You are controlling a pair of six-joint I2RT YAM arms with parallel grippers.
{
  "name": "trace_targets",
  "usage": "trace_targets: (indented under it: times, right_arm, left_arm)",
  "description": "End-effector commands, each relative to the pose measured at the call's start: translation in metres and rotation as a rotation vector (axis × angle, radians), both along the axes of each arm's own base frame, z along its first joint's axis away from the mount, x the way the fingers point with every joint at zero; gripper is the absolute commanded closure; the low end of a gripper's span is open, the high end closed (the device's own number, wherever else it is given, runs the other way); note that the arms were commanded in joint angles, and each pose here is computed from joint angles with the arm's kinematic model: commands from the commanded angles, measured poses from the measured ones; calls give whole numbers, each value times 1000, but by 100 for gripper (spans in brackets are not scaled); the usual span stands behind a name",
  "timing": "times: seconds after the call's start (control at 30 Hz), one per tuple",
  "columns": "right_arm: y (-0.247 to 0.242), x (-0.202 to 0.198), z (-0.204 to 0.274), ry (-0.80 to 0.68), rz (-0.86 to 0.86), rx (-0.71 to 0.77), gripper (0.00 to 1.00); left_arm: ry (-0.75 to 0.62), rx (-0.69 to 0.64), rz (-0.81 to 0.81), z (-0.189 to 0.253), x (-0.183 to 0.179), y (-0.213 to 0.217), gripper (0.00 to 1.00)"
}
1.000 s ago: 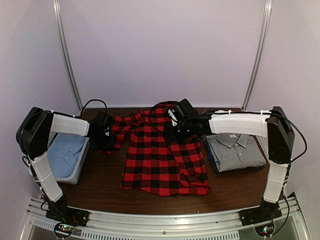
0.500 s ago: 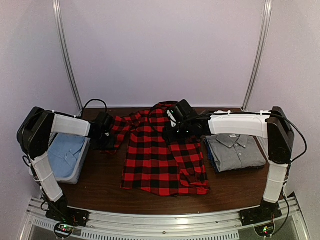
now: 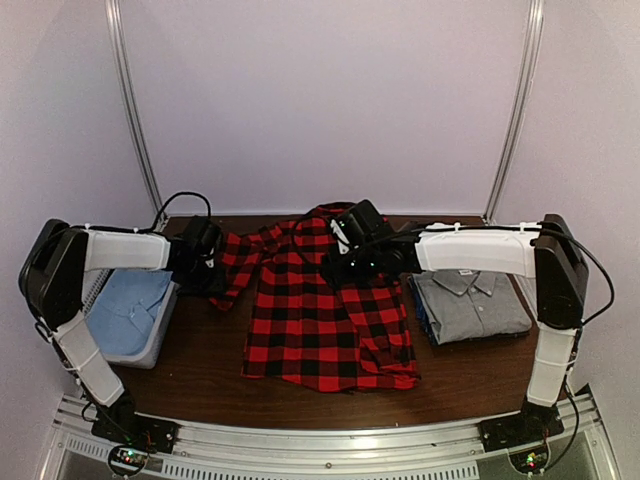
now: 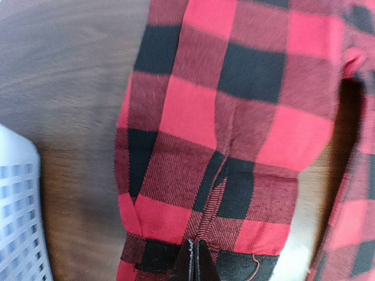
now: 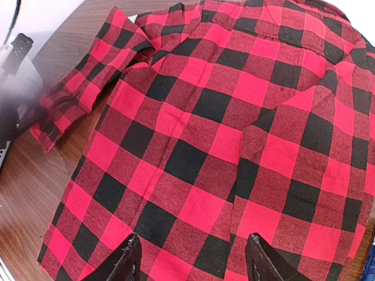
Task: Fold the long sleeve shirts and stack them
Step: Pick up the sleeve from the center of the board, then pass from the left arm to the right
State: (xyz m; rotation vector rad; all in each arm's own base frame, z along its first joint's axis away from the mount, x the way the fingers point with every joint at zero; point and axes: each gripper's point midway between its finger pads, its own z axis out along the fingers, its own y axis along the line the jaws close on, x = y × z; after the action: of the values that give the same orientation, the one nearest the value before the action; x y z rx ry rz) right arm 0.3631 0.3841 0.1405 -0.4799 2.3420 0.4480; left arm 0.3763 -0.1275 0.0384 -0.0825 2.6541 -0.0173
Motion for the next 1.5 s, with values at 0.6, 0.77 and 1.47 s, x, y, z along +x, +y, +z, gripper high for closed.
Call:
trace_targets:
  times: [0.6,0.77,1.47]
  right_arm:
    - [132,-77,88,-622,393,-28,18]
    - [166,-83,73,-716,401,-161,7]
    - [207,-31,19,-874,226,-470,3]
  left_arm:
    - [-143,-277,-271,124,-6,-58,100]
    - [-148,-300,-279,131,-5,-62,100]
    - [-147,-323,-279,133,-7,-65,100]
